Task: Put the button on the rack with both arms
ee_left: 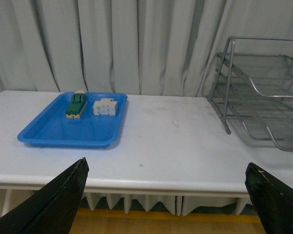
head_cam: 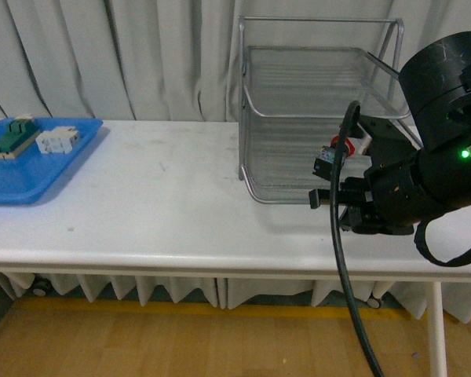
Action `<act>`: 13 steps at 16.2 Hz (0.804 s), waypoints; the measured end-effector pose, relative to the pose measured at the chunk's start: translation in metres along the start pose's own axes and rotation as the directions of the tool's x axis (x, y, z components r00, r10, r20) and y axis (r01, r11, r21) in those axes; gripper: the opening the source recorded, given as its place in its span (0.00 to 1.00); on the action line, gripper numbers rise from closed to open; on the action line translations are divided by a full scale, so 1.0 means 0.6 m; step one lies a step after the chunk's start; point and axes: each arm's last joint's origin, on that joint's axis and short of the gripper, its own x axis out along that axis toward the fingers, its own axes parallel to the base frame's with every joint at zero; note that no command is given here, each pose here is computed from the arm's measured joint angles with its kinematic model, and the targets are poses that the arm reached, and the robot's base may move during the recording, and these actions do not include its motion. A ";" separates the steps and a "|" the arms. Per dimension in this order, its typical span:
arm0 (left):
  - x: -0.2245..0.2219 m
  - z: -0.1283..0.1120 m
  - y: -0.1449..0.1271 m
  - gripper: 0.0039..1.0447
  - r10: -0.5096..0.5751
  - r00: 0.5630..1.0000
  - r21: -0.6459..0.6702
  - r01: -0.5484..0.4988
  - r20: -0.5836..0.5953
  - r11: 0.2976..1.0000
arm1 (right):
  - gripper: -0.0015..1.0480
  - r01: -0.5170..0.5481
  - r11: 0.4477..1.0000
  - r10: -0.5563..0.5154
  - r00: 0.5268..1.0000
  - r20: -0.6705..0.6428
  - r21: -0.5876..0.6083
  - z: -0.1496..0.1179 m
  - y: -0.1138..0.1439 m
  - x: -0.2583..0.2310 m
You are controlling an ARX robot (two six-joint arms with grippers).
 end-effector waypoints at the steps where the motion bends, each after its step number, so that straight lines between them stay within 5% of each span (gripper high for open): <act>1: 0.000 0.000 0.000 0.94 0.000 1.000 0.000 0.000 0.000 1.000 | 0.02 0.003 1.000 -0.003 1.000 0.014 0.002 0.010 -0.003 0.002; 13: 0.000 0.000 0.000 0.94 0.000 1.000 0.000 0.000 0.000 1.000 | 0.02 0.071 0.997 -0.073 0.995 0.066 0.039 0.094 -0.065 0.041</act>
